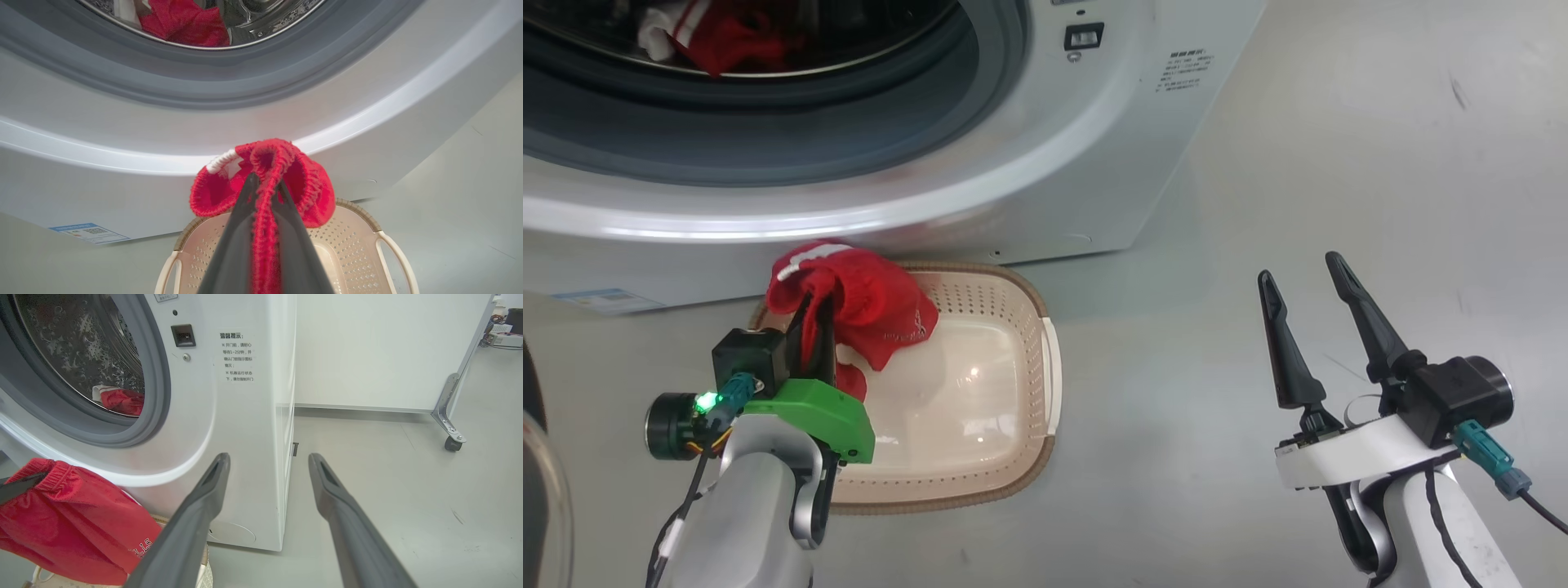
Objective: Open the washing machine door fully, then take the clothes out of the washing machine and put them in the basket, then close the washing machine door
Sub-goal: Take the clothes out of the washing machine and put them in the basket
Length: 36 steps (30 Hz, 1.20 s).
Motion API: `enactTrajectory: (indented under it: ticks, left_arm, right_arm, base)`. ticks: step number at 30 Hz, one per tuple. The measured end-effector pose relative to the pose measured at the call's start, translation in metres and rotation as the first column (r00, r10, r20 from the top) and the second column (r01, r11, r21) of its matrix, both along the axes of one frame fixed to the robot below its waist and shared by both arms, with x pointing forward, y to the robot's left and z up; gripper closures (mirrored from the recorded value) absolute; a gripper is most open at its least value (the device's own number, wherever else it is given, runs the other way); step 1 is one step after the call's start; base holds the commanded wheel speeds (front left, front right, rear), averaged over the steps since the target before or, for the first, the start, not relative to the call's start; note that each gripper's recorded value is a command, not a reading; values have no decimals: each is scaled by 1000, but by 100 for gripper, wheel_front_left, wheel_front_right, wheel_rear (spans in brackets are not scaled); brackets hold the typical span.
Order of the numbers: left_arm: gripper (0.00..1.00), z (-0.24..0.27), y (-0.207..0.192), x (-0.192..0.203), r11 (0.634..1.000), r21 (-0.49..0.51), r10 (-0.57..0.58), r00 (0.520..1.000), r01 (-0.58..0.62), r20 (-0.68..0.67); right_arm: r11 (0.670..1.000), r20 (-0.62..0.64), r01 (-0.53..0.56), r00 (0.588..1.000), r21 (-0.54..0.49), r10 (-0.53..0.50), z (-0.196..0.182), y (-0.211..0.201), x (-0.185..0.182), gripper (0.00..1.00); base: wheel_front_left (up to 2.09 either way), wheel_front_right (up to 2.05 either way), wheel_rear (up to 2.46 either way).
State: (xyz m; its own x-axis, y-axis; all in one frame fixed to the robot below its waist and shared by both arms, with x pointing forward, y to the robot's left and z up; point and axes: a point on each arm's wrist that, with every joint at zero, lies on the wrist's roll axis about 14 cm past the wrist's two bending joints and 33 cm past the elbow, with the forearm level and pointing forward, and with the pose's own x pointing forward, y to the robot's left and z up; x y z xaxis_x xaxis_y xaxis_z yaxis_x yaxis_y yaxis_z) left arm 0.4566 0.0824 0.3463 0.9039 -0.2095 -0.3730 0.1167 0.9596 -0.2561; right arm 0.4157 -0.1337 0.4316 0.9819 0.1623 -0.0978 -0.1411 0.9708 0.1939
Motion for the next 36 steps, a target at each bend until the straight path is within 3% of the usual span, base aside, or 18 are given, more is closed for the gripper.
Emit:
enactTrajectory:
  ticks: [7, 16, 17, 18, 19, 20, 28, 36]
  left_arm:
    - [100, -61, -11, -9, 999, 14, -46, 979, 50, -197]
    - [100, -101, -25, -12, 994, 10, -98, 940, 107, -326]
    - [91, -105, -26, -12, 994, 11, -99, 936, 109, -337]
    - [60, -108, -26, -13, 994, 14, -100, 933, 111, -346]
    - [36, -110, -26, -13, 994, 17, -98, 931, 111, -352]
    - [0, -112, -26, -13, 993, 19, -99, 929, 113, -358]
    - [0, -115, -18, -15, 996, 29, -66, 930, 82, -362]
    - [0, -93, -17, -8, 996, 31, -72, 960, 84, -269]
  right_arm:
    - [1000, -34, 13, 999, -10, -13, -17, -6, 11, 0]
    - [999, -66, 30, 997, -25, -31, -33, -14, 19, 0]
    - [999, -71, 32, 997, -27, -34, -35, -16, 19, 0]
    - [999, -75, 34, 996, -28, -36, -37, -16, 18, 0]
    - [999, -81, 35, 996, -28, -38, -38, -17, 18, 0]
    - [999, -85, 36, 996, -29, -38, -40, -17, 17, 0]
    - [999, -92, 35, 995, -27, -37, -41, -18, 17, 0]
    - [999, -78, 37, 996, -18, -38, -34, -18, 17, 0]
  base:
    - [0, 0, 0]
    - [0, 0, 0]
    - [0, 0, 0]
    - [0, 0, 0]
    - [0, 0, 0]
    - [0, 0, 0]
    - [0, 0, 0]
    - [0, 0, 0]
